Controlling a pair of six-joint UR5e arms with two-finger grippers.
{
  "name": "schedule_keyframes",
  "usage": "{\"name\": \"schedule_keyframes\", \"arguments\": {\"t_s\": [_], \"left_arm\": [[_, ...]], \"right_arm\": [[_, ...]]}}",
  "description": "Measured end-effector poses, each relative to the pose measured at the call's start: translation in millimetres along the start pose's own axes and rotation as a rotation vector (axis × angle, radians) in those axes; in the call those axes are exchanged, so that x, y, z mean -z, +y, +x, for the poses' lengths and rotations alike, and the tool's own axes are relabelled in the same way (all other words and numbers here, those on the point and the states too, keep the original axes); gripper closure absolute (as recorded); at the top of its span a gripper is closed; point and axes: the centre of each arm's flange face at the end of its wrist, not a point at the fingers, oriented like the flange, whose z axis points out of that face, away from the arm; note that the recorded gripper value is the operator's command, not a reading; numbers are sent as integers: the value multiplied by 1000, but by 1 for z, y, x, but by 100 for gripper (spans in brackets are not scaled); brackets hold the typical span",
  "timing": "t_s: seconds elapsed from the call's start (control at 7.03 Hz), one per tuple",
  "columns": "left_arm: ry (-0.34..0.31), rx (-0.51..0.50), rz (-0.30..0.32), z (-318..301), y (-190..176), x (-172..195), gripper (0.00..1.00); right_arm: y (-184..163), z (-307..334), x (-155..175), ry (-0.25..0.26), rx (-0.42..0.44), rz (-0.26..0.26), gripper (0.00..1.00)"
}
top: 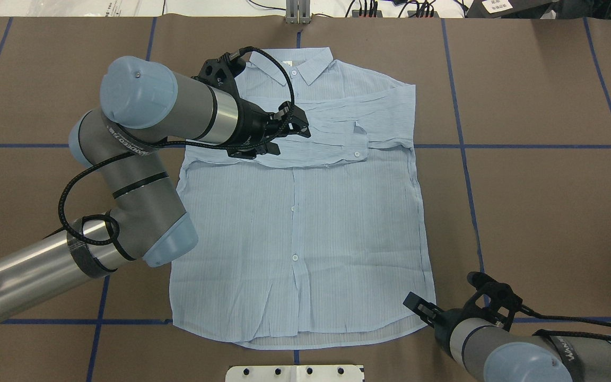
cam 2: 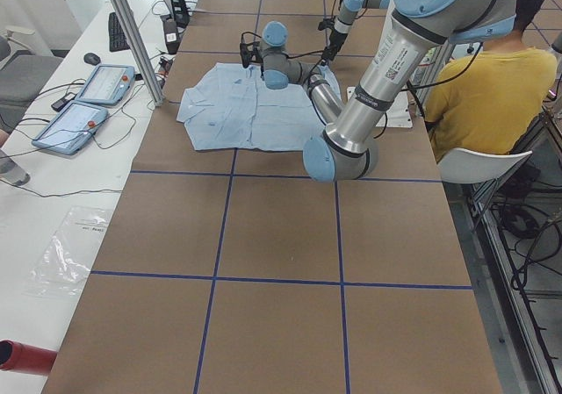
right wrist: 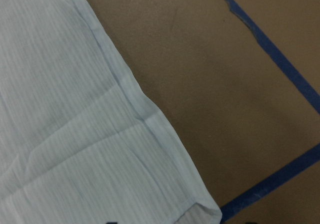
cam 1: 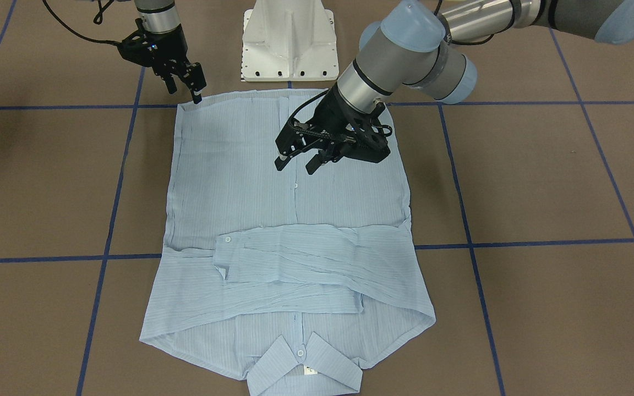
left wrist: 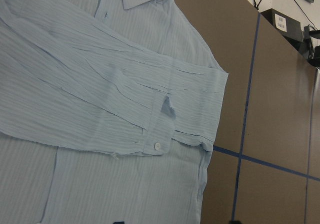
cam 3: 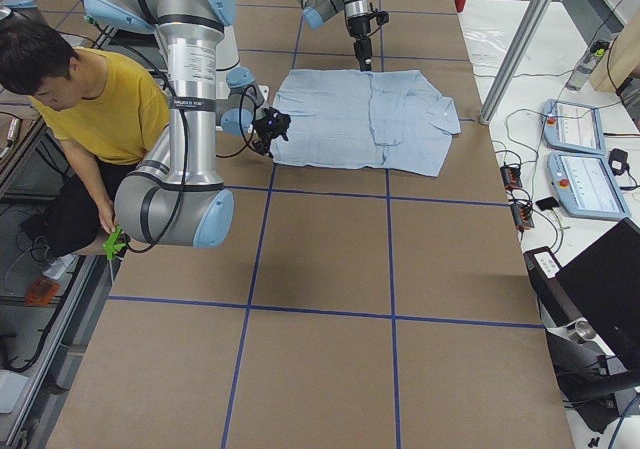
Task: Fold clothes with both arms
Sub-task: 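Release the sleeve with the left gripper while the right gripper moves to the hem corner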
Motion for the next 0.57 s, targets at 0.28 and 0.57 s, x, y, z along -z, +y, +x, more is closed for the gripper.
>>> {"name": "schedule_keyframes", "arguments": {"t_s": [0.28,0.57], "left_arm": [[-4,0,2,-5,-1,-1,25],[-5,1,4,-6,-1,-1,25]], "right_arm": [[6,10,-21,37,18,34,21],[6,13,-29,50,22,45,45]]}}
